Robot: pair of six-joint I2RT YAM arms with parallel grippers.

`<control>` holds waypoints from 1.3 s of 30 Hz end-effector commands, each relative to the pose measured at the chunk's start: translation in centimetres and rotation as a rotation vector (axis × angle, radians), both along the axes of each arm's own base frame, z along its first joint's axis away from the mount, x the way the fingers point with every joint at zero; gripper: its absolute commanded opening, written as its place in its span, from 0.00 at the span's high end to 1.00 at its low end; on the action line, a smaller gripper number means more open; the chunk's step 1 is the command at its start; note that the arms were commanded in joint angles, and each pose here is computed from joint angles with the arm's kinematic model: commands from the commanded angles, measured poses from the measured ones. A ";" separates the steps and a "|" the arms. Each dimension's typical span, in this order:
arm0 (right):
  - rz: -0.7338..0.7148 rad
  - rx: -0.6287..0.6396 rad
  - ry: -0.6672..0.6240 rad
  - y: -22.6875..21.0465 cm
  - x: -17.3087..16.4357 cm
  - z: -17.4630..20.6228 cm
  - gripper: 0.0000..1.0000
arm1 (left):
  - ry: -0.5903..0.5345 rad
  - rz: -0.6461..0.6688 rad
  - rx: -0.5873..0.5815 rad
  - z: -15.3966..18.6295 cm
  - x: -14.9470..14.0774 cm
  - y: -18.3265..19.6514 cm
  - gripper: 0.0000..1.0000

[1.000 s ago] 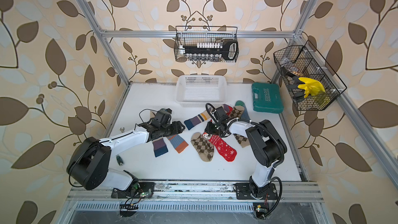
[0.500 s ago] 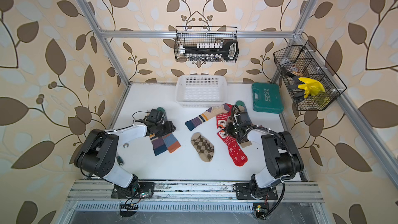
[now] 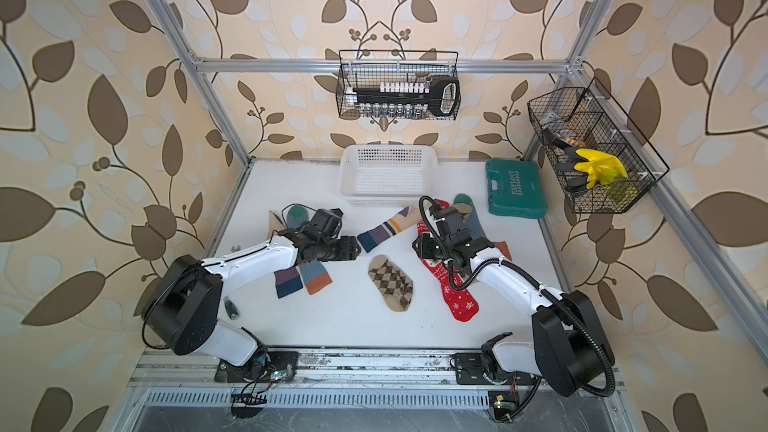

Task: Place the socks together as a pair
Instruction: Flatten out the sock at the center of the board.

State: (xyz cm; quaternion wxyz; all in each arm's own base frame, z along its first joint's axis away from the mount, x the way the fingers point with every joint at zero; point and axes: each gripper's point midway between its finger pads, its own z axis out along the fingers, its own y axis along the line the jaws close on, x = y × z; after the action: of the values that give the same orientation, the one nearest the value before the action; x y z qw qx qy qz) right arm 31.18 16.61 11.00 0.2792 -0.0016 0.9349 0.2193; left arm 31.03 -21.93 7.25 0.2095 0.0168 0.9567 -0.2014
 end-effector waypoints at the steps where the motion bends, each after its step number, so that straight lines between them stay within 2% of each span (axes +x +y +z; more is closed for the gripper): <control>1: 0.006 -0.062 0.051 -1.1 -1.5 -1.8 0.61 | 0.019 -0.061 0.045 -1.2 -0.5 -1.8 0.29; 6: 0.010 -0.057 0.052 -1.1 -1.8 -2.1 0.61 | 0.047 -0.091 0.127 -2.9 -0.1 -3.8 0.31; 10: 0.002 -0.061 0.039 -1.4 -1.9 -2.0 0.61 | 0.058 -0.107 0.131 -3.8 -0.2 -5.2 0.36; 13: -0.003 -0.055 0.030 -1.5 -1.9 -1.8 0.61 | 0.063 -0.118 0.136 -4.3 -0.3 -6.1 0.50; 17: -0.019 -0.050 0.014 -1.9 -2.0 -1.4 0.63 | 0.056 -0.125 0.135 -3.8 -0.6 -7.0 0.82; 20: -0.051 -0.040 -0.014 -2.7 -2.0 -0.5 0.64 | 0.008 -0.158 0.073 -0.8 -1.3 -8.8 0.95; 22: -0.080 -0.020 -0.031 -3.5 -2.0 0.1 0.66 | -0.032 -0.194 0.027 1.7 -2.1 -10.5 1.00; 28: -0.204 0.049 -0.096 -7.0 -2.3 2.3 0.72 | -0.113 -0.314 -0.126 8.6 -5.2 -15.6 1.00; 34: -0.289 0.100 -0.130 -9.5 -2.5 3.6 0.72 | -0.167 -0.443 -0.267 14.4 -8.4 -20.9 1.00; 39: -0.319 0.113 -0.139 -10.4 -2.6 4.0 0.70 | -0.215 -0.536 -0.337 18.5 -10.8 -24.8 1.00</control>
State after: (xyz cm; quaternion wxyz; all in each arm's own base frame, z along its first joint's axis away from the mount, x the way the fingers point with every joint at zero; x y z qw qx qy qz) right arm 29.42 6.06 15.97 0.3930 0.1428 0.8825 0.2153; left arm 21.48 -44.93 22.89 0.2455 0.2351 0.8653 -0.3684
